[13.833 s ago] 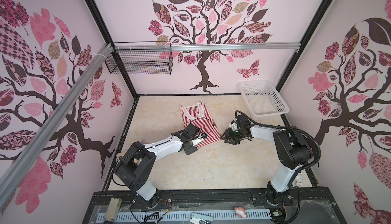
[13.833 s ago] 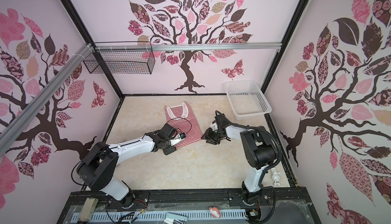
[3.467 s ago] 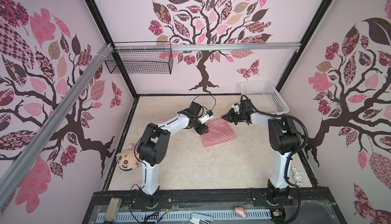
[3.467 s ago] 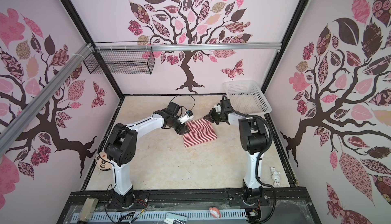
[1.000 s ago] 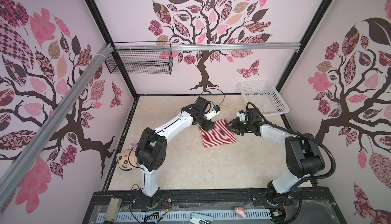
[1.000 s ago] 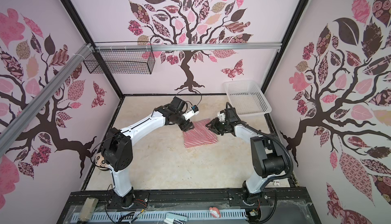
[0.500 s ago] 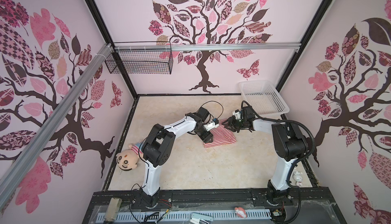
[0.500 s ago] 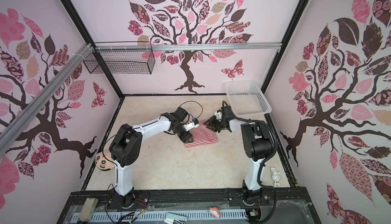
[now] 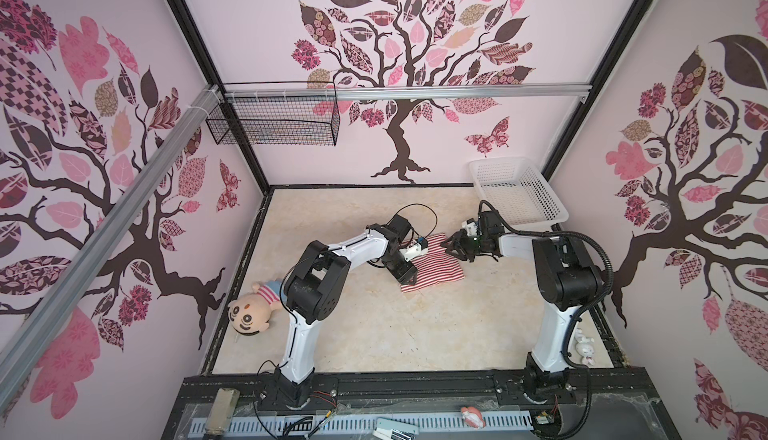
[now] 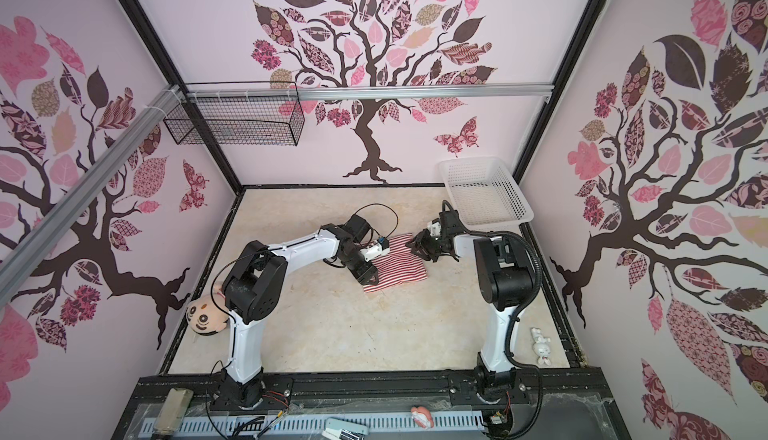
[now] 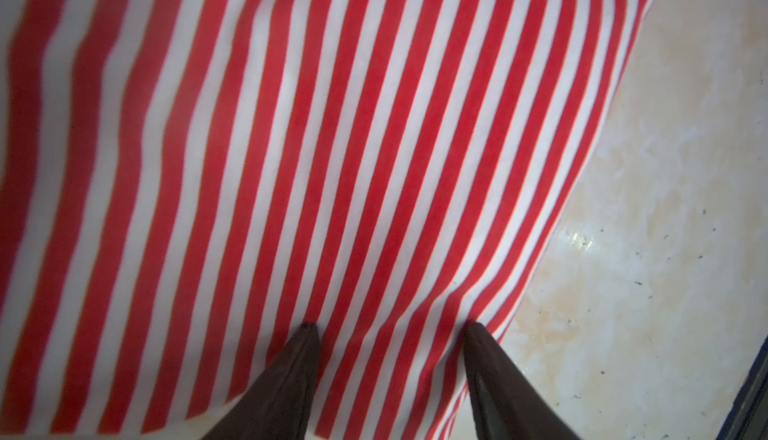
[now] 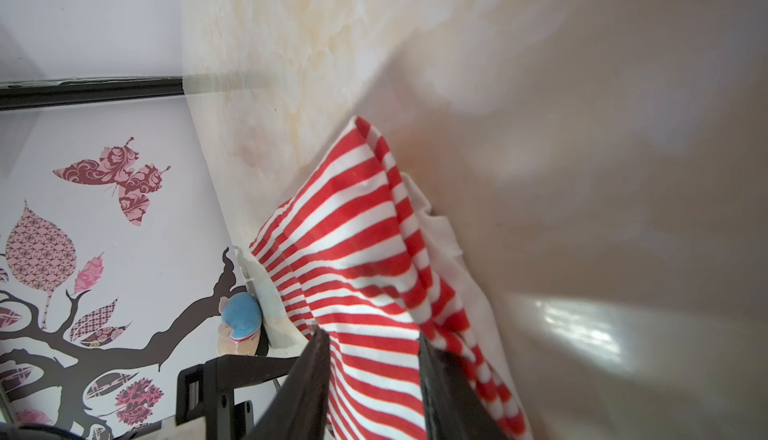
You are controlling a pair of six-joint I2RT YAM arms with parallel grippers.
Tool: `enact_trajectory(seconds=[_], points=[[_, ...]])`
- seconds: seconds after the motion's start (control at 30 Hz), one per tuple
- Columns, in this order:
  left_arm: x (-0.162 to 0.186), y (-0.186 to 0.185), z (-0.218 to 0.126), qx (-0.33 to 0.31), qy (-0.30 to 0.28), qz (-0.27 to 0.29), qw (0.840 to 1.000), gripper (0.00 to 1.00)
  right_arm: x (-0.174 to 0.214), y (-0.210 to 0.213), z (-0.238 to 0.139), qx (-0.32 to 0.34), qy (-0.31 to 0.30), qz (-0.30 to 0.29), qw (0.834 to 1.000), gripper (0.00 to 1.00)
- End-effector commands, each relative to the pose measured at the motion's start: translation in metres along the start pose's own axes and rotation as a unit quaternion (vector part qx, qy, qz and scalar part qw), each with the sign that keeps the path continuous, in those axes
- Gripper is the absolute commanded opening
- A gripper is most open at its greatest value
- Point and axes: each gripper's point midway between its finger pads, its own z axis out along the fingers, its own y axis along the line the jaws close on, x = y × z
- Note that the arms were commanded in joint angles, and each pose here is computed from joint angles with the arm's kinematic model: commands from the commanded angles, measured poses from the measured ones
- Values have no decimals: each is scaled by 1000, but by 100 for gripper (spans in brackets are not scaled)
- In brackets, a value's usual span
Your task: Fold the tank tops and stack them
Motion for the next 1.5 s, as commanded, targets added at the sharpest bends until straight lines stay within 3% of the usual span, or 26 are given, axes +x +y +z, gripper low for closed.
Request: enact_trajectory(seconds=[0.0, 0.2, 0.33, 0.63, 0.73, 1.27, 1.37, 1.47], points=[[16, 9, 0, -30, 25, -8, 999, 60, 2, 15, -15, -13, -10, -18, 1000, 40], [25, 24, -2, -67, 45, -1, 997, 60, 15, 18, -42, 6, -37, -28, 999, 41], [33, 40, -4, -80, 55, -11, 995, 60, 13, 0, -51, 59, -65, -23, 996, 42], [54, 94, -28, -99, 57, -67, 991, 60, 14, -13, -35, 70, -42, -6, 997, 42], [64, 108, -40, -94, 58, -62, 992, 60, 15, -7, -31, 65, -34, -5, 997, 42], [183, 205, -114, -91, 154, -32, 983, 60, 21, 10, -36, 47, -32, -4, 998, 42], [193, 216, -128, -92, 166, -41, 981, 59, 24, 14, -36, 44, -29, -7, 999, 42], [196, 232, -138, -133, 178, -45, 974, 60, 27, 18, -35, 42, -28, -10, 999, 42]])
